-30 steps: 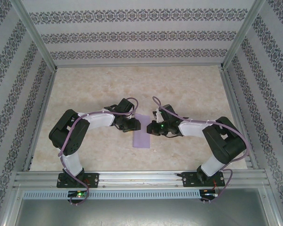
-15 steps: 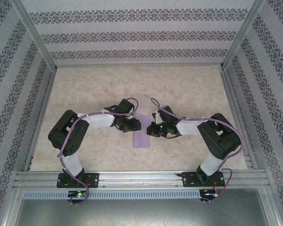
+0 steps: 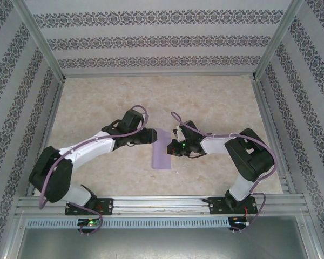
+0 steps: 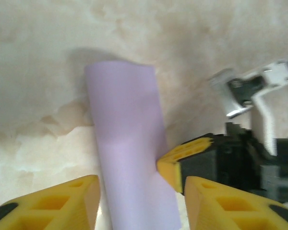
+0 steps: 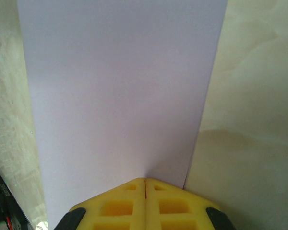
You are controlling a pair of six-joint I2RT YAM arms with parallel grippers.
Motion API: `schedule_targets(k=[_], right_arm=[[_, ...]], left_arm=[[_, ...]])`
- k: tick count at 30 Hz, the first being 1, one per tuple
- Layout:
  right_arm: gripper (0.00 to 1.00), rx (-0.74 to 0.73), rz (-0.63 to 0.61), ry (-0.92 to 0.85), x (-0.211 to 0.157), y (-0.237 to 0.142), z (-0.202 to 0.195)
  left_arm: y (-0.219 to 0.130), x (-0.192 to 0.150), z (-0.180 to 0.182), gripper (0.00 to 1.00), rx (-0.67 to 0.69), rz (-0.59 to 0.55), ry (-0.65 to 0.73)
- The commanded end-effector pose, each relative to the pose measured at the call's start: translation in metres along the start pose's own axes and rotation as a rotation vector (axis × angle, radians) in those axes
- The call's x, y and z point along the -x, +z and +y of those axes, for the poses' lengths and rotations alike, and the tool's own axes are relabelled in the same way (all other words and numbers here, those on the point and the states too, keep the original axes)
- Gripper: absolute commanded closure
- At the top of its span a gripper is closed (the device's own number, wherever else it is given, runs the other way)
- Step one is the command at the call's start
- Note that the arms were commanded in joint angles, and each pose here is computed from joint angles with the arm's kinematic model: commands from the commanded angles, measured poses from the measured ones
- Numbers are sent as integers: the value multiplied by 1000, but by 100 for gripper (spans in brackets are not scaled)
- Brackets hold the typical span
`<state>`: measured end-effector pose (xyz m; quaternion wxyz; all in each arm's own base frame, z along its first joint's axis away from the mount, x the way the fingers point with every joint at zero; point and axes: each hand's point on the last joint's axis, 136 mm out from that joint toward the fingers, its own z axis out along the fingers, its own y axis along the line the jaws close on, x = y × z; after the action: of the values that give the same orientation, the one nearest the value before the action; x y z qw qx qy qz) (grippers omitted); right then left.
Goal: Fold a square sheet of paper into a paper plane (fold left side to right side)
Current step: Hold the square sheet of paper at the center of the table, then first fold the square sheet of paper in half at the center of the table.
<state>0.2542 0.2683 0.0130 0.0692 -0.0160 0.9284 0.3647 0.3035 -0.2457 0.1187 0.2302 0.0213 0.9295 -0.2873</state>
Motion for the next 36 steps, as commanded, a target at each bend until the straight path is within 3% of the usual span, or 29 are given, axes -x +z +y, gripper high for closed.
schedule_targets(k=[1, 6, 9, 24, 36], right_arm=[[100, -201, 80, 51, -31, 11, -53], [100, -205, 83, 46, -31, 10, -53], [100, -209, 85, 45, -32, 10, -53], [100, -259, 105, 33, -38, 7, -62], [100, -311, 121, 30, -42, 4, -73]], left_arm=[[0, -7, -5, 56, -65, 15, 46], [15, -17, -26, 68, -222, 66, 41], [26, -21, -26, 73, -246, 91, 31], [71, -49, 27, 81, -95, 160, -11], [72, -65, 63, 85, -8, 168, -60]])
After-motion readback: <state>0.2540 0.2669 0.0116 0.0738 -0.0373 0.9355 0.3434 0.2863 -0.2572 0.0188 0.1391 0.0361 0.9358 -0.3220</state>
